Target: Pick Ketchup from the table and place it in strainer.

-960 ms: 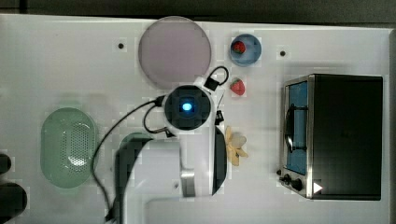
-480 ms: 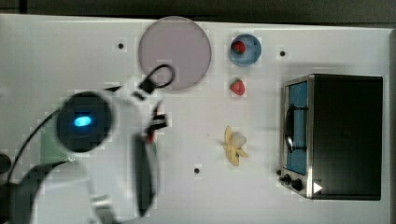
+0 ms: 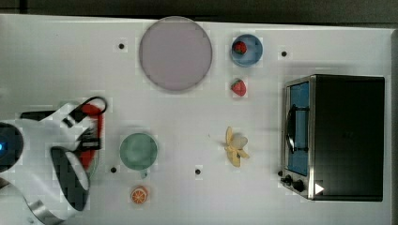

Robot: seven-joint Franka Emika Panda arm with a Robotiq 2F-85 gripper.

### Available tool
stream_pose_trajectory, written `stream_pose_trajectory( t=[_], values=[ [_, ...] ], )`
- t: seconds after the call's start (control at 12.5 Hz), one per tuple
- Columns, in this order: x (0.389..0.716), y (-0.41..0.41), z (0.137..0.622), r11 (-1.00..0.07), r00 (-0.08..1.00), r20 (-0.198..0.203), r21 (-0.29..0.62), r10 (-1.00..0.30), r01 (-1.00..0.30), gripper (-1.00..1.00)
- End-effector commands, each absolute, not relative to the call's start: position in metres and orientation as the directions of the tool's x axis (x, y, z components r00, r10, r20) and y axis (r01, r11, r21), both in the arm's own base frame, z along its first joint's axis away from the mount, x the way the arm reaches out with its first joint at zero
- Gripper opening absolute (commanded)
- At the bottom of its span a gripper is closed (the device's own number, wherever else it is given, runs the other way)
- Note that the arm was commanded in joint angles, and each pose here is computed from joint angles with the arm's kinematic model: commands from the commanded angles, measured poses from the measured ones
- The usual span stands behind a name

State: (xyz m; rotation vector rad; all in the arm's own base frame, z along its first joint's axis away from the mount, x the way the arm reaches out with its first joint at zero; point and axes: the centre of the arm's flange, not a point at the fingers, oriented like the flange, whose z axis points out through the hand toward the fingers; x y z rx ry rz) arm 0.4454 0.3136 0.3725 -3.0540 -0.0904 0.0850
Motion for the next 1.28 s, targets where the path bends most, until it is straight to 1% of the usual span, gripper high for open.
stream_pose_trajectory(
  t=[0.08, 0.32, 0.4, 0.64, 0.72, 0.88, 0.96, 1.28],
  values=[
    [0.444, 0.347, 0.342, -0.971, 0.984, -0.080, -0.165, -0.162, -0.173, 0.22],
    [0.436, 0.377, 0.294, -0.954, 0.978, -0.119, -0.231, -0.169, -0.193, 0.22],
    [0.436, 0.380, 0.278, -0.948, 0.977, -0.126, -0.246, -0.174, -0.201, 0.31],
    [0.439, 0.381, 0.243, -0.942, 0.978, -0.129, -0.272, -0.166, -0.196, 0.95],
    [0.442, 0.379, 0.244, -0.941, 0.977, -0.125, -0.271, -0.174, -0.202, 1.00],
    [0.452, 0.370, 0.268, -0.921, 0.958, -0.106, -0.264, -0.267, -0.286, 1.00],
    [0.458, 0.363, 0.289, -0.908, 0.944, -0.082, -0.261, -0.318, -0.329, 1.00],
    [0.487, 0.307, 0.393, -0.888, 0.903, 0.077, -0.235, -0.423, -0.396, 1.00]
  ],
)
